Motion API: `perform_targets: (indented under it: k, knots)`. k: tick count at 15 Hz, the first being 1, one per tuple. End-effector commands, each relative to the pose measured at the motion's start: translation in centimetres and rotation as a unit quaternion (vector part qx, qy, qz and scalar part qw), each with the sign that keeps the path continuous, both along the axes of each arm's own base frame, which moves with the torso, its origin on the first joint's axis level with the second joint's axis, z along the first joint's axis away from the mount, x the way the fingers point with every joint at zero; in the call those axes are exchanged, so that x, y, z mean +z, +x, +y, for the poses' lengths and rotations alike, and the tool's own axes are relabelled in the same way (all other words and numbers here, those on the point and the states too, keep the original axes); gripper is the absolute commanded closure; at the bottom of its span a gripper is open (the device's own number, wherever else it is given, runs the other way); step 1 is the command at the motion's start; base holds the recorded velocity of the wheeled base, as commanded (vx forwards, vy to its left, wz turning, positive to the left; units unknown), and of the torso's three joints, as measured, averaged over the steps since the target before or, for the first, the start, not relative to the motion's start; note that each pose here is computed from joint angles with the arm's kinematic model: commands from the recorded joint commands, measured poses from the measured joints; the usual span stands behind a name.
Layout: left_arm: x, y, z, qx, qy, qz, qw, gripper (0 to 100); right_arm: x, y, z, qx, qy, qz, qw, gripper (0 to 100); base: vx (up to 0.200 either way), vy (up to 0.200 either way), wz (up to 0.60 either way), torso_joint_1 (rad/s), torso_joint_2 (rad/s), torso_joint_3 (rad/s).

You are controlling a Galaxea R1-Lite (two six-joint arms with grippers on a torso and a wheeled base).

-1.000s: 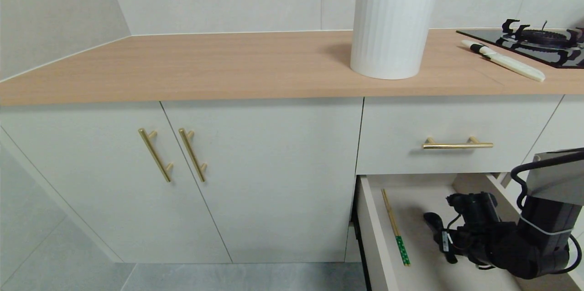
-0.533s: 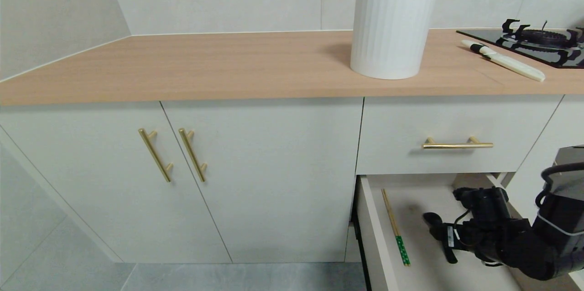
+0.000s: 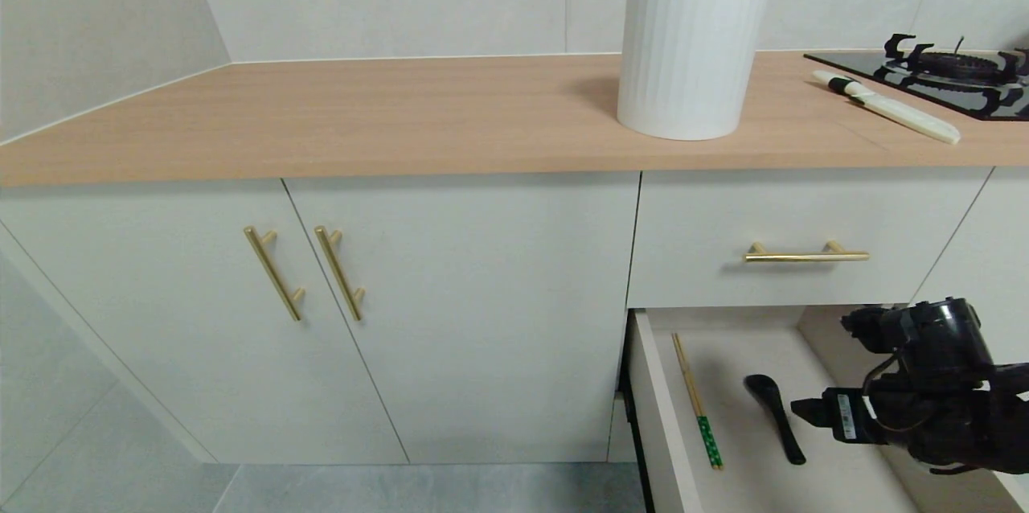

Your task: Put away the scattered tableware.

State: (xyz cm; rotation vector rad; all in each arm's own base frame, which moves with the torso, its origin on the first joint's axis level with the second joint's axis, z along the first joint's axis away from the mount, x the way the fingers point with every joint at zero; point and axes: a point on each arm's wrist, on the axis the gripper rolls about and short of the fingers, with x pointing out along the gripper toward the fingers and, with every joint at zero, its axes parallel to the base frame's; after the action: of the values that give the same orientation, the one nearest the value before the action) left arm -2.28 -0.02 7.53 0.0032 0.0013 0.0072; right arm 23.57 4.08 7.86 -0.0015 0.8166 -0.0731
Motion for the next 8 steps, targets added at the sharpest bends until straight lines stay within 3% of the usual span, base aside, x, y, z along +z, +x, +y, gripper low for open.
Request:
perform_targets:
  k: [1, 6, 8]
  knots:
    - [0.0, 0.0, 0.0, 0.000, 0.000, 0.000, 1.0000, 0, 6.5, -3.2, 0.8, 0.047, 0.027, -0.045, 0.998, 0, 0.000, 0.000, 0.00, 0.000, 0.00, 0.000]
    - [0.0, 0.0, 0.0, 0.001, -0.001, 0.000, 1.0000, 0, 8.4, -5.5, 1.5, 0.077, 0.022, -0.013, 0.997, 0, 0.000, 0.000, 0.00, 0.000, 0.00, 0.000]
    - [0.0, 0.0, 0.0, 0.000, -0.001, 0.000, 1.0000, 0, 8.5, -5.8, 1.5, 0.081, 0.021, -0.007, 0.996, 0, -0.200, 0.000, 0.00, 0.007, 0.00, 0.002]
